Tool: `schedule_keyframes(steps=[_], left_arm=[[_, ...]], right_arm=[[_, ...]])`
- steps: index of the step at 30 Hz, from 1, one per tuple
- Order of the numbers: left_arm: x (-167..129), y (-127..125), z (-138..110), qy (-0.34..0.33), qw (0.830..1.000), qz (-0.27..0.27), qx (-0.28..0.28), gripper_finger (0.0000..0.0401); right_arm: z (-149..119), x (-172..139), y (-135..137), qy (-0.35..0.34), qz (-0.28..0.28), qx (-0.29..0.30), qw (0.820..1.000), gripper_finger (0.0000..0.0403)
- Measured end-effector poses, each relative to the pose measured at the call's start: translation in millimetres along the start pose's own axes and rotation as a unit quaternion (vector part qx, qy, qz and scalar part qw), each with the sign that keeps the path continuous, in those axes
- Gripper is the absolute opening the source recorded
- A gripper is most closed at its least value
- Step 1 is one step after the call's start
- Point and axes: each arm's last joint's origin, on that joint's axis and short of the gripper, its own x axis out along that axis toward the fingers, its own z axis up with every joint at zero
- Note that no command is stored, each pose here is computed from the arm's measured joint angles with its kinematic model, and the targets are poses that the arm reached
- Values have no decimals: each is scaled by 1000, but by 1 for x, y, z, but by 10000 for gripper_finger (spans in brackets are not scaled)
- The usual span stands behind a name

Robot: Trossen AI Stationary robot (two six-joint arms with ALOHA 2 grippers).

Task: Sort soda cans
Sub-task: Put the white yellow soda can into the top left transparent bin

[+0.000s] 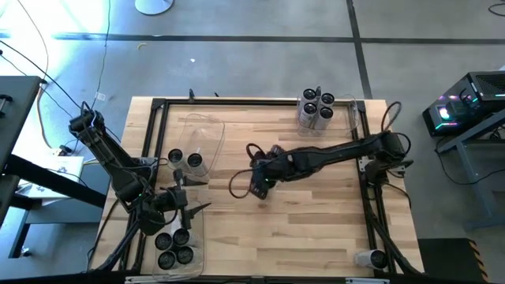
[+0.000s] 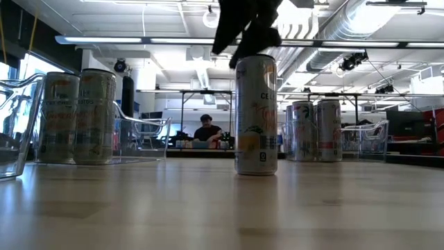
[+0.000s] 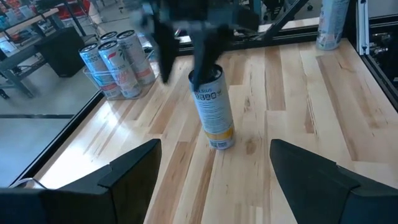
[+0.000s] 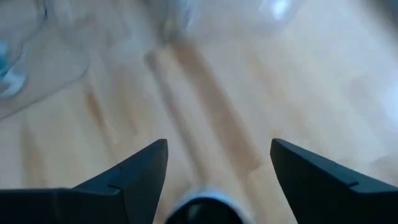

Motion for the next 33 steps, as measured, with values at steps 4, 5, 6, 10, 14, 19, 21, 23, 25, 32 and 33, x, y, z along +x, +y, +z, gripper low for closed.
schedule_keyframes(steps=[4, 5, 6, 10, 14, 19, 21, 23, 25, 32, 33], left_arm=[[3, -3, 0, -10, 1000, 15, -6, 296], [5, -5, 1, -14, 1000, 24, -5, 296], [8, -7, 1, -15, 1000, 27, 0, 296], [34, -17, 8, -20, 999, -8, 29, 296], [66, -20, 22, -60, 997, -33, 42, 296], [108, -10, 18, -50, 993, -73, 74, 296], [123, -3, 13, -34, 995, -66, 70, 296], [134, 3, 9, -21, 996, -61, 67, 296], [146, 9, 5, -9, 995, -59, 76, 296], [175, 31, -6, 15, 995, -17, 101, 296], [178, 34, -7, 17, 995, -12, 102, 296]], right_arm=[[-12, -40, 17, -90, -81, -44, 992, 280], [-18, -50, 22, -103, -102, -55, 988, 280], [-26, -59, 26, -110, -121, -65, 984, 280], [-67, -81, 43, -100, -166, -72, 978, 280], [-111, -72, 54, -36, -137, -75, 987, 280], [-154, -16, 43, -34, -126, -74, 989, 280], [-164, 6, 33, -26, -111, -71, 991, 280], [-165, 22, 26, -29, -88, -59, 994, 280], [-163, 33, 19, -37, -76, -60, 995, 280], [-142, 50, 4, -59, -37, -46, 997, 280], [-140, 50, 4, -55, -25, -41, 997, 280]])
